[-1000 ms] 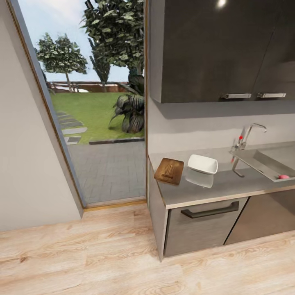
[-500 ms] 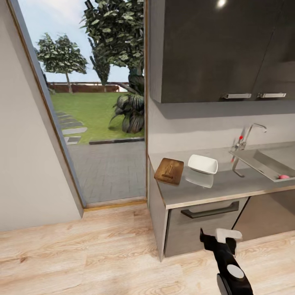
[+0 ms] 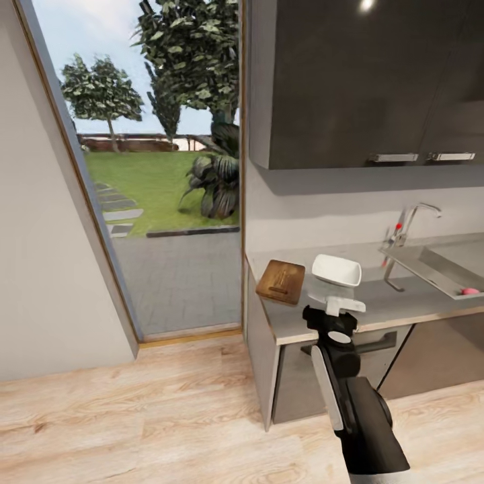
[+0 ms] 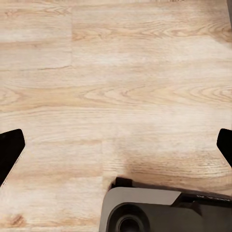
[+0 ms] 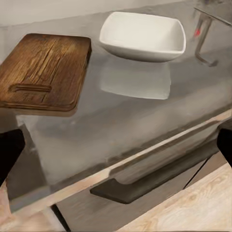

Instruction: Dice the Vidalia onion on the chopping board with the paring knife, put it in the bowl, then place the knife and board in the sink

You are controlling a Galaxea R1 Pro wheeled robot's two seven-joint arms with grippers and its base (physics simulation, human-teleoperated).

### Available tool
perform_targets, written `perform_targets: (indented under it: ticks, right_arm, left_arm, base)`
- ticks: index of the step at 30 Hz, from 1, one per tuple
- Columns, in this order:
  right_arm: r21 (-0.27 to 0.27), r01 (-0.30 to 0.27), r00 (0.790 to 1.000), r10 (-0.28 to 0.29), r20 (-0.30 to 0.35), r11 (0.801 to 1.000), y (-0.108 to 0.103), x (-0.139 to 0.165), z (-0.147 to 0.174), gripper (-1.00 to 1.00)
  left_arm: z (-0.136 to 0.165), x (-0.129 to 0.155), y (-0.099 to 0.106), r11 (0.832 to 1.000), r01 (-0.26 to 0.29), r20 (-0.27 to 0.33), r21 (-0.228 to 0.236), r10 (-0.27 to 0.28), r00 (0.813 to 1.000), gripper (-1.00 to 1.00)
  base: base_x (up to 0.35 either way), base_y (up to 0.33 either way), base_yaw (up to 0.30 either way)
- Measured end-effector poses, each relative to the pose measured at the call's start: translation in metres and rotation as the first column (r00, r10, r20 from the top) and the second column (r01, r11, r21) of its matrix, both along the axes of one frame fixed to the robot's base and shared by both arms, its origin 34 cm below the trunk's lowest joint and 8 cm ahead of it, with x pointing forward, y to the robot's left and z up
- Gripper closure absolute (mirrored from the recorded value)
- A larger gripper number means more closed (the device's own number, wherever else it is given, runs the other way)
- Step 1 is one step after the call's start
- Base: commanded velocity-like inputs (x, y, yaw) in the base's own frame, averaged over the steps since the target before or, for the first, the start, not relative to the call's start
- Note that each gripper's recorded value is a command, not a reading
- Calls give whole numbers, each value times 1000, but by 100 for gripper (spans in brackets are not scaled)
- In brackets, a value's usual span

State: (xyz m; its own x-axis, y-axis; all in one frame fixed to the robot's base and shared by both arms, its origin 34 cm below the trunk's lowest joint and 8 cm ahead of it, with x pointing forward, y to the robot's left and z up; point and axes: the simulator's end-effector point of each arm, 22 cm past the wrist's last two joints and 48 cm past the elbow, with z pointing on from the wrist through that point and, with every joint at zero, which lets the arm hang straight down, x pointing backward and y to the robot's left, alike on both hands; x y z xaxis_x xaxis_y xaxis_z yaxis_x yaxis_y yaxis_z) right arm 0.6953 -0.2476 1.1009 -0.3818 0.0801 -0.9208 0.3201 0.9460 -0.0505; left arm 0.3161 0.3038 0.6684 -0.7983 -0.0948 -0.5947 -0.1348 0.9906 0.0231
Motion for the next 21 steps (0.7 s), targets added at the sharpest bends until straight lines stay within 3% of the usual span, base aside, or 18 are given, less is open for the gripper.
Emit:
perform_targets:
  ticks: [10, 21]
  right_arm:
    - [-8, 32, 999, -32, 3, 999, -6, -1, 2, -100]
    - [-8, 35, 999, -35, 7, 999, -6, -2, 5, -100]
  left_arm:
    - [0, 0, 0, 1000, 0, -1, 0, 0, 1000, -100]
    - [1, 2, 0, 1000, 0, 6, -1, 0, 1000, -100]
  base:
    - [110, 261, -19]
    - [79, 276, -227]
